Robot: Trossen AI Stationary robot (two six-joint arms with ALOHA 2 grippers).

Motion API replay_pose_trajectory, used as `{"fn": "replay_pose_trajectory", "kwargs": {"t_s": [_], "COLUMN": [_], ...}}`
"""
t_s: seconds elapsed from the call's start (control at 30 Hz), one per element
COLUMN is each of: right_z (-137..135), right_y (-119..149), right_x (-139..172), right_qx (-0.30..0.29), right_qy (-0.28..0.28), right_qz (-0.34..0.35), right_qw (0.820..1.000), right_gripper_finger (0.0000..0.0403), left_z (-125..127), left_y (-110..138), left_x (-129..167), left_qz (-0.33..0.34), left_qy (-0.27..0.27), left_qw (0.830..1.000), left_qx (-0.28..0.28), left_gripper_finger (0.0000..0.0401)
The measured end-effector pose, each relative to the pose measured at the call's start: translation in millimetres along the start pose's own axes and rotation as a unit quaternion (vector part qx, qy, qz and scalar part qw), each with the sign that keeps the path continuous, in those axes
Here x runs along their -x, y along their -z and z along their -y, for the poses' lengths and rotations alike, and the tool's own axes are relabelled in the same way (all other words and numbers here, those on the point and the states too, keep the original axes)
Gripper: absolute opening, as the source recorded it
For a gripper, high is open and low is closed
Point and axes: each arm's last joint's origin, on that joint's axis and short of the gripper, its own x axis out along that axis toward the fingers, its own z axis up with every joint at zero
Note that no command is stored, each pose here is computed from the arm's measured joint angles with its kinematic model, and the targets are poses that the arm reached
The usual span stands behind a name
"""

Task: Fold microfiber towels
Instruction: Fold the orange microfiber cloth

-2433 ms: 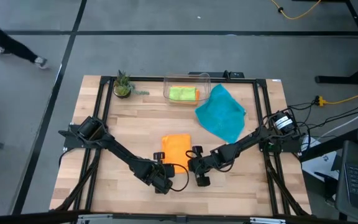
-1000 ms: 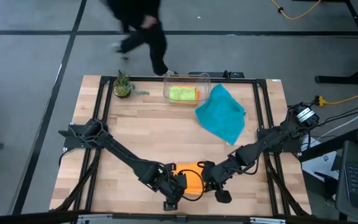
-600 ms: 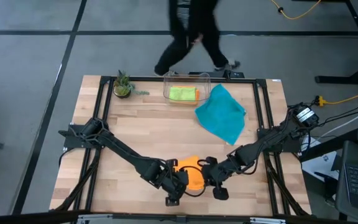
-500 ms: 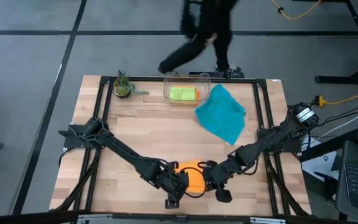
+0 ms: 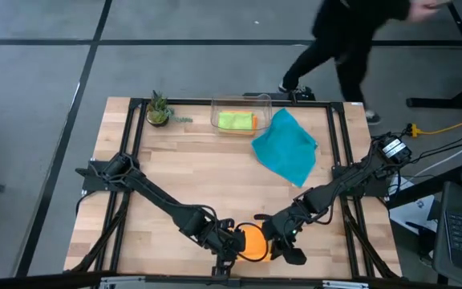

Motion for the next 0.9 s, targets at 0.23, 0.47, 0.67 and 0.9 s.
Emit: {"fn": "replay_pose_trajectory", "kwargs": {"t_s": [0.23, 0.47, 0.67, 0.9], "right_z": [3.7, 9.9, -1.0, 1.1], "right_y": [1.6, 5.3, 0.8, 1.6], "right_x": [0.0, 0.9, 0.0, 0.1], "right_qx": [-0.015, -0.027, 0.000, -0.002], "right_qy": [0.044, 0.100, -0.017, 0.000], "right_qz": [0.012, 0.012, -0.012, -0.011], "right_qw": [0.999, 0.995, 1.000, 1.000], "right_gripper_finger": [0.0014, 0.0014, 0.0014, 0.0014], "left_z": [1.5, -2.8, 2.0, 3.7], "left_y": [2.6, 4.6, 0.4, 0.8], "left_x": [0.1, -2.0, -2.1, -2.1], "left_qz": [0.005, 0.003, 0.007, 0.008], "left_qy": [-0.020, -0.034, 0.017, 0.021], "left_qw": [1.000, 0.999, 1.000, 1.000], "left_qx": [-0.004, 0.002, 0.009, 0.007], "left_gripper_finger": [0.0000, 0.0000, 0.0000, 0.0000]}}
